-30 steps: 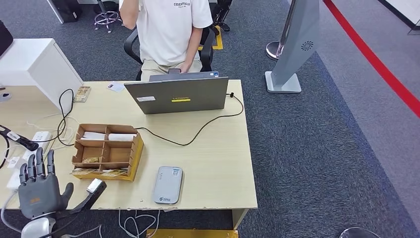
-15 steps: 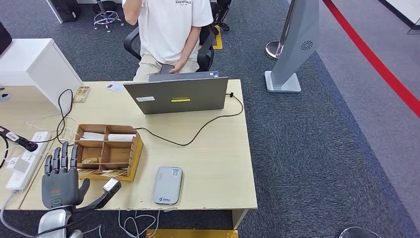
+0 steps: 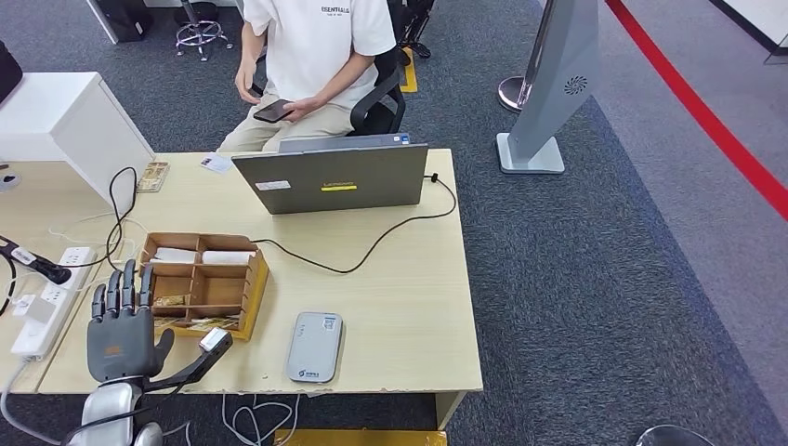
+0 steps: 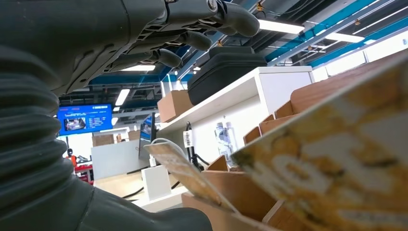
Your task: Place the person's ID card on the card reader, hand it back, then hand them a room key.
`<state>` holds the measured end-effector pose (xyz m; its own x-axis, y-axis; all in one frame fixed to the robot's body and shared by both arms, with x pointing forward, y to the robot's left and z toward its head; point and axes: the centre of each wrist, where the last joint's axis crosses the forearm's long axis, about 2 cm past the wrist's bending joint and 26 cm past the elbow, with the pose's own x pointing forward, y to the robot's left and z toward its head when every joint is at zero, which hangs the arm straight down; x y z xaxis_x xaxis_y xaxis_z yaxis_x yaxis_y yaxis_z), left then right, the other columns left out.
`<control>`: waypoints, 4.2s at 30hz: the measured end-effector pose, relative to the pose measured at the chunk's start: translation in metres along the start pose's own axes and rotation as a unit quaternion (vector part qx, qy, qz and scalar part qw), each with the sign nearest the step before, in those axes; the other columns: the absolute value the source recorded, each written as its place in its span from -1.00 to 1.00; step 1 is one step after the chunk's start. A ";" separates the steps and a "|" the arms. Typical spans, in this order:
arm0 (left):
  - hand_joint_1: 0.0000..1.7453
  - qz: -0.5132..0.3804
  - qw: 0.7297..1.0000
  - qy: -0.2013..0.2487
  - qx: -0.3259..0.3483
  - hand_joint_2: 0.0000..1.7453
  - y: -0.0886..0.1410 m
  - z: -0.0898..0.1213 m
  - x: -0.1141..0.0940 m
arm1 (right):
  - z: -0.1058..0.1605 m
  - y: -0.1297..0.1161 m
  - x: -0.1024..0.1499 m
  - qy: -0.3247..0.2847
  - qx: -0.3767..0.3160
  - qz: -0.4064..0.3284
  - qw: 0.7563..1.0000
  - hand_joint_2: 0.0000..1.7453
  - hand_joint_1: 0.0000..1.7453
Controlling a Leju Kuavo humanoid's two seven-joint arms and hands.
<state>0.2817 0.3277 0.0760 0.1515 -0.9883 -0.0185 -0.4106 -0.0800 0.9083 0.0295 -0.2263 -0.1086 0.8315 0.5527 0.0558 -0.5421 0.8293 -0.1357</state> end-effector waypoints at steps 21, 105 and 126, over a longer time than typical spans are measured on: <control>1.00 -0.003 1.000 -0.016 -0.020 1.00 -0.009 -0.003 0.004 | 0.000 0.000 0.000 -0.001 0.002 0.001 1.000 1.00 -1.00; 1.00 0.026 0.998 -0.063 -0.007 1.00 0.098 -0.121 0.053 | -0.002 -0.002 -0.013 0.055 0.026 0.029 0.998 1.00 -1.00; 1.00 -0.055 0.998 -0.030 0.032 1.00 0.104 -0.208 0.021 | -0.002 -0.004 -0.009 0.051 0.034 0.051 0.997 1.00 -1.00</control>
<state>0.4293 0.3252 0.2571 0.1447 -0.9790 -0.1436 -0.4507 -0.1944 0.8713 0.0243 -0.2350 -0.1103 0.7778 0.6260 -0.0563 -0.6285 0.7749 -0.0675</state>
